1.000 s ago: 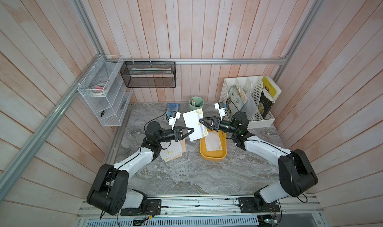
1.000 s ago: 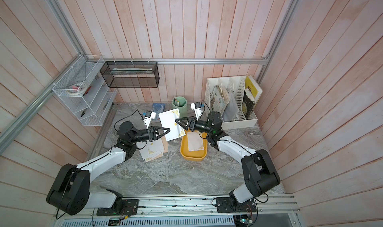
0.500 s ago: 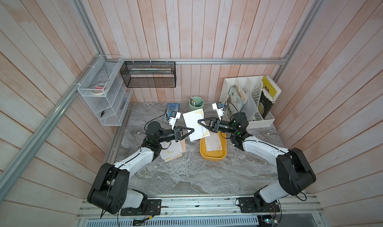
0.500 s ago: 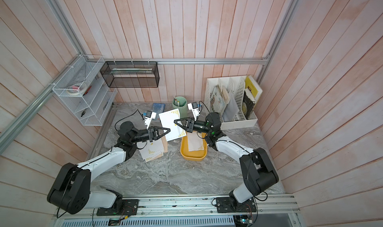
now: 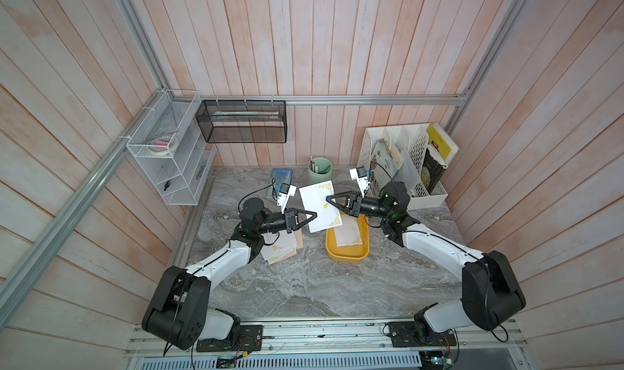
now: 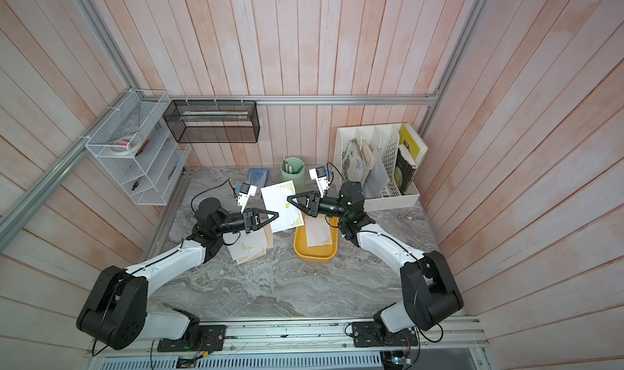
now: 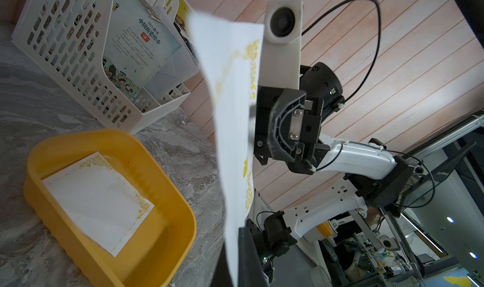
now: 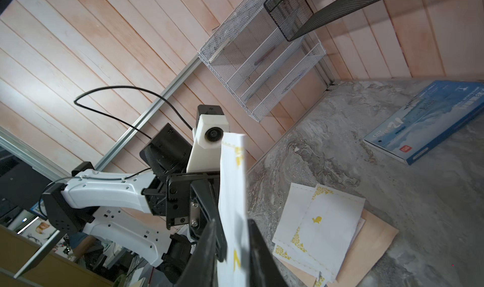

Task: Take out the stationery paper from the storage box
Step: Pick up the stationery paper from the storage box.

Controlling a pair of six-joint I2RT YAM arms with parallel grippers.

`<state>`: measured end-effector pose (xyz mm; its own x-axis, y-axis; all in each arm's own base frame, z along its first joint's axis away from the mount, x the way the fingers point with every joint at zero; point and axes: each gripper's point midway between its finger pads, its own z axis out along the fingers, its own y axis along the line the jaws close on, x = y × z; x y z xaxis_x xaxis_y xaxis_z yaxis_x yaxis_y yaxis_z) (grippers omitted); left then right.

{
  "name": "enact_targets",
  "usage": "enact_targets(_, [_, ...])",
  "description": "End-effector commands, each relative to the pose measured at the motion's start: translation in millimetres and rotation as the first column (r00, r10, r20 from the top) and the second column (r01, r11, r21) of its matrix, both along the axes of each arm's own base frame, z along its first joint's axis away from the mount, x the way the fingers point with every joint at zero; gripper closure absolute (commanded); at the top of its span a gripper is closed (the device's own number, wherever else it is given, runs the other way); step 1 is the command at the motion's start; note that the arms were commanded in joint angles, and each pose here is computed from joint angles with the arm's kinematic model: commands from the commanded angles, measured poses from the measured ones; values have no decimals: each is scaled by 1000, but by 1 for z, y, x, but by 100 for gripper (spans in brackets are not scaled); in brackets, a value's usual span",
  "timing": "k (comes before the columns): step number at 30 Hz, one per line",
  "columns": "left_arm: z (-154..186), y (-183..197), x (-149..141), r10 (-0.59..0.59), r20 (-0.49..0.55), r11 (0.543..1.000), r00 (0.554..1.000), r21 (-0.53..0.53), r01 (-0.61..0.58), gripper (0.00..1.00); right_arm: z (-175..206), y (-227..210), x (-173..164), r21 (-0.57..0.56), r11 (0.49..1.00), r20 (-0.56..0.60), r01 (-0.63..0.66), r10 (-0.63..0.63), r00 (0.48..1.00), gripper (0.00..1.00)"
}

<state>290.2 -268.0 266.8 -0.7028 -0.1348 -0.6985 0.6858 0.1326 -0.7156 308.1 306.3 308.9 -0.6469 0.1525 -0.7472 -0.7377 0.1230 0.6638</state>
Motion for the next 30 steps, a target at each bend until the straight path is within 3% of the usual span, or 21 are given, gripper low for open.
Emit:
enact_targets(1, [8, 1, 1, 10, 32, 1000, 999, 1, -10, 100, 6, -2, 4, 4, 1000, 21, 24, -24, 999, 100])
enact_targets(3, [7, 1, 1, 12, 32, 1000, 999, 4, -12, 100, 4, -2, 5, 3, 1000, 17, 29, -29, 999, 100])
enact_targets(4, [7, 2, 1, 14, 32, 1000, 999, 5, -14, 100, 4, -2, 5, 0, 1000, 16, 28, -28, 999, 82])
enact_targets(5, [6, 2, 2, 15, 31, 1000, 999, 8, -15, 100, 3, -1, 6, -3, 1000, 12, 27, -27, 1000, 73])
enact_targets(6, [5, 2, 2, 18, 30, 1000, 999, 11, -18, 100, 2, -1, 5, -4, 1000, 12, 21, -21, 1000, 73])
enact_targets(8, [5, 2, 2, 21, 28, 1000, 999, 15, -22, 100, 3, -1, 4, -4, 1000, 17, 17, -17, 1000, 100])
enact_targets(11, [3, 3, 4, 40, 27, 999, 999, 26, -41, 100, 2, -3, 5, -10, 999, 19, 36, -36, 999, 100])
enact_targets(12, [2, 4, 5, 50, 29, 998, 998, 31, -51, 100, 1, -3, 5, -14, 999, 16, 40, -39, 999, 93])
enact_targets(14, [1, 6, 8, 74, 30, 996, 997, 48, -75, 100, 2, -3, 5, -18, 999, 23, 42, -41, 999, 100])
enact_targets(17, [-6, 15, 18, 149, 13, 984, 989, 98, -150, 100, 0, -5, 7, -26, 997, 21, 66, -66, 998, 100])
enact_targets(19, [-11, 26, 25, 200, -7, 973, 980, 123, -197, 100, -5, -8, 13, -49, 994, 8, 102, -101, 995, 61])
enact_targets(20, [-13, 32, 27, 219, -16, 968, 976, 130, -215, 100, -9, -8, 14, -61, 992, 3, 109, -109, 994, 54])
enact_targets(30, [-52, 100, 41, 430, -154, 896, 889, 189, -401, 100, -28, -14, 24, -151, 973, -16, 175, -179, 984, 48])
